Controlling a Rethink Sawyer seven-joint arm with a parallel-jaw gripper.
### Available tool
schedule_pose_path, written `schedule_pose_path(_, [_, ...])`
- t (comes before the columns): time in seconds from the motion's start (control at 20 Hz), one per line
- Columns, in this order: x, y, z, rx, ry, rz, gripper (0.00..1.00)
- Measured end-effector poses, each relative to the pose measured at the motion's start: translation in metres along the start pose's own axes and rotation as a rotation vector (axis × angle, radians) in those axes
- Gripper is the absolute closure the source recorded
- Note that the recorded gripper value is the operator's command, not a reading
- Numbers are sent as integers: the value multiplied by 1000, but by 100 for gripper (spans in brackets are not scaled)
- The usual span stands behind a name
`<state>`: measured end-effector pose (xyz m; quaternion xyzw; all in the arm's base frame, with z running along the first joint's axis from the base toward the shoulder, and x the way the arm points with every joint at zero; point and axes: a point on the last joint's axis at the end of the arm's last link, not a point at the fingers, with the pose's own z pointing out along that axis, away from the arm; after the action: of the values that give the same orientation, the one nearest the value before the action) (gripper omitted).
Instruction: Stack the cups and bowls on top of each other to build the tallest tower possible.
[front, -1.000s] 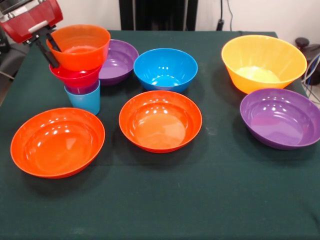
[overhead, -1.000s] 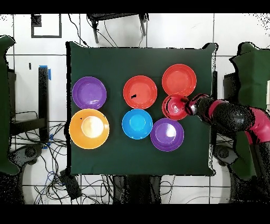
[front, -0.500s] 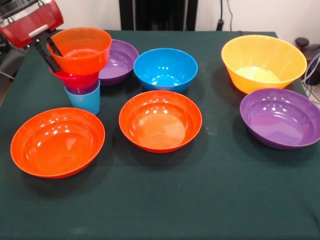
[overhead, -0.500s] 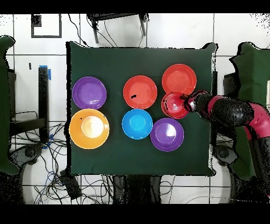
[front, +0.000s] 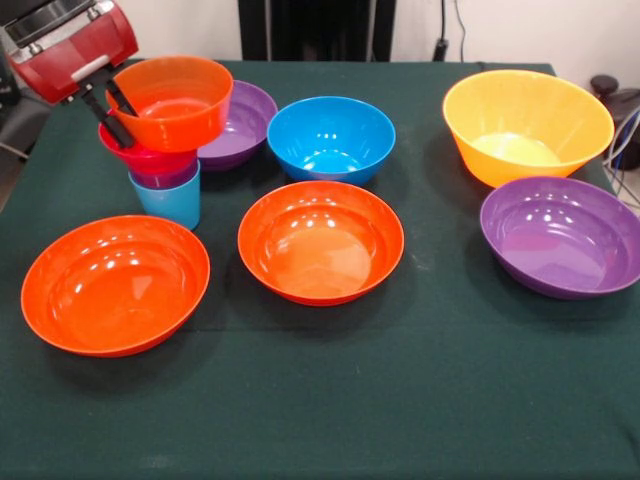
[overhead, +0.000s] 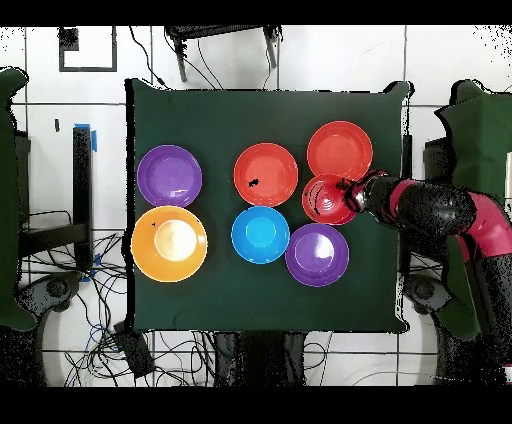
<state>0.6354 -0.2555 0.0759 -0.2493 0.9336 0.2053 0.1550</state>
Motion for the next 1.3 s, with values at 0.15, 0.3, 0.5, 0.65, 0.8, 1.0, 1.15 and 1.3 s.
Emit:
schedule_pose_path(0.15, [0,-2,1,0,-3,-3,100])
schedule_pose_path(0.3, [0,-4,1,0,-8,0,100])
schedule_pose_path(0.5, [0,-9,2,0,-13,10,100])
schedule_pose_path(0.65, [0,-11,1,1,-13,13,100])
schedule_pose_path(0.8, [0,-15,0,5,-14,10,100])
schedule_pose_path(1.0, [-1,-21,-3,15,-18,-14,100])
schedule_pose_path(1.15, [-1,-23,-4,20,-20,-35,100])
schedule_pose_path(1.3, [-2,-26,-6,25,-21,-57,100])
